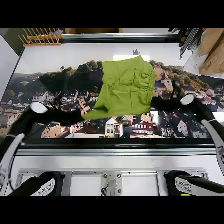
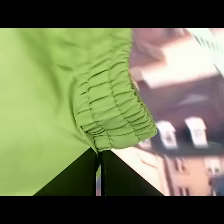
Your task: Fold the clothes and pants, and hang the long-sleeved shirts on hangers.
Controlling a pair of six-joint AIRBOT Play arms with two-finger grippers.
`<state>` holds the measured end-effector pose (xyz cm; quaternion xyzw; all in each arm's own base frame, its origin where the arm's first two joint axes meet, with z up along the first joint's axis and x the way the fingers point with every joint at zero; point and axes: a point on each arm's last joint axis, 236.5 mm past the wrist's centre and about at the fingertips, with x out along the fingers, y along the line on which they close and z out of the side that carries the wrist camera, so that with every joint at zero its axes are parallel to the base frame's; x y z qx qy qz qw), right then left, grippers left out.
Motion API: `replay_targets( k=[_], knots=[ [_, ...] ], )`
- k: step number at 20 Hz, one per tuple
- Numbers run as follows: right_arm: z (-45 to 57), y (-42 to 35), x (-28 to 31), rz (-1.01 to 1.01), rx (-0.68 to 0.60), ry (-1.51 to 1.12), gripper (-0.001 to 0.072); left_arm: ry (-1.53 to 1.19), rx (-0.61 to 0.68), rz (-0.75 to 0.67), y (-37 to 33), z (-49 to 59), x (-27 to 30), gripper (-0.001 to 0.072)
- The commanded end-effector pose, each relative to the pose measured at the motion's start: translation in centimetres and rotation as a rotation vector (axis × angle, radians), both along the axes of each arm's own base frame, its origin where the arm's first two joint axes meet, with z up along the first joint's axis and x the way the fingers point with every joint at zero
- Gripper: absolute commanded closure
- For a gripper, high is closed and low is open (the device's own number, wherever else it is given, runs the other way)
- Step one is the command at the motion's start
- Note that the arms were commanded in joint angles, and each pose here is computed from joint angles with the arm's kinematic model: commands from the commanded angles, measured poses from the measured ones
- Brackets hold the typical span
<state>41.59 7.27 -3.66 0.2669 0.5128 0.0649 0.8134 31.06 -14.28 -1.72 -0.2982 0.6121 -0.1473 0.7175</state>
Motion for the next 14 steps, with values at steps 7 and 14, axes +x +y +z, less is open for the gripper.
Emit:
replay_targets(
  k=[7,14],
  knots=[
    [40.1,0.9,-10.0,0.121,-0.150,-0.787,0.0686,-1.331,-0.186,0.285,3.7,47.8,-8.5,0.0703],
    [45.1,3.5,-16.1,0.049,0.109,-0.853,0.0686,-1.591,-0.147,0.278,4.0,56.4,-12.4,0.0703]
  ],
)
